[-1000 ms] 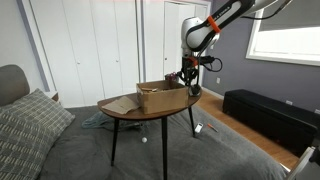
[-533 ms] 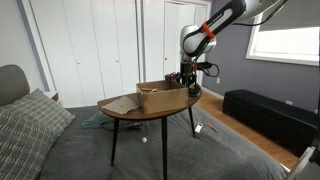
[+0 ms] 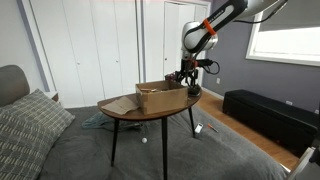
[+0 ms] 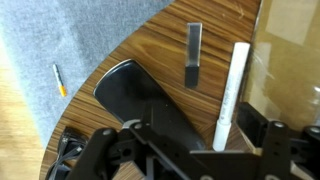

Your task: Take the marker out of the box

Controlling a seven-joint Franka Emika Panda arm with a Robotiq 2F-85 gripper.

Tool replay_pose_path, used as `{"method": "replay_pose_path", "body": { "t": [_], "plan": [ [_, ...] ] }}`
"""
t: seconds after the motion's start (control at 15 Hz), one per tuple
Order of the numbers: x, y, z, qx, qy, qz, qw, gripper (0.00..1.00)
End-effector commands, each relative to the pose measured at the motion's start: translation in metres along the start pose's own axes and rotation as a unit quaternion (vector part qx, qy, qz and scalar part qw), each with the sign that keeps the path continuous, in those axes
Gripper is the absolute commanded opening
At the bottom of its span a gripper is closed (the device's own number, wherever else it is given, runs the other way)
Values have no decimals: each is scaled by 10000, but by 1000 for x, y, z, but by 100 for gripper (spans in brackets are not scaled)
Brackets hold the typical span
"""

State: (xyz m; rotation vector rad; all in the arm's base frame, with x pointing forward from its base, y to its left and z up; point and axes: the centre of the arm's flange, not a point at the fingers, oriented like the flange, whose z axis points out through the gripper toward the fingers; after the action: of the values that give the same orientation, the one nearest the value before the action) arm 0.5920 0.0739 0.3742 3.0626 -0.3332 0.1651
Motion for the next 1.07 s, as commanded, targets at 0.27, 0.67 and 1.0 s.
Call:
{"method": "replay_pose_path", "body": {
  "t": [0.27,0.67,1.0],
  "plan": [
    [-49,33,-85,260,224,-102,9994,100],
    [-95,46,-144,363,166,-697,9968,100],
    [-136,53,-176,389,191,-1118,9928,100]
  ]
}}
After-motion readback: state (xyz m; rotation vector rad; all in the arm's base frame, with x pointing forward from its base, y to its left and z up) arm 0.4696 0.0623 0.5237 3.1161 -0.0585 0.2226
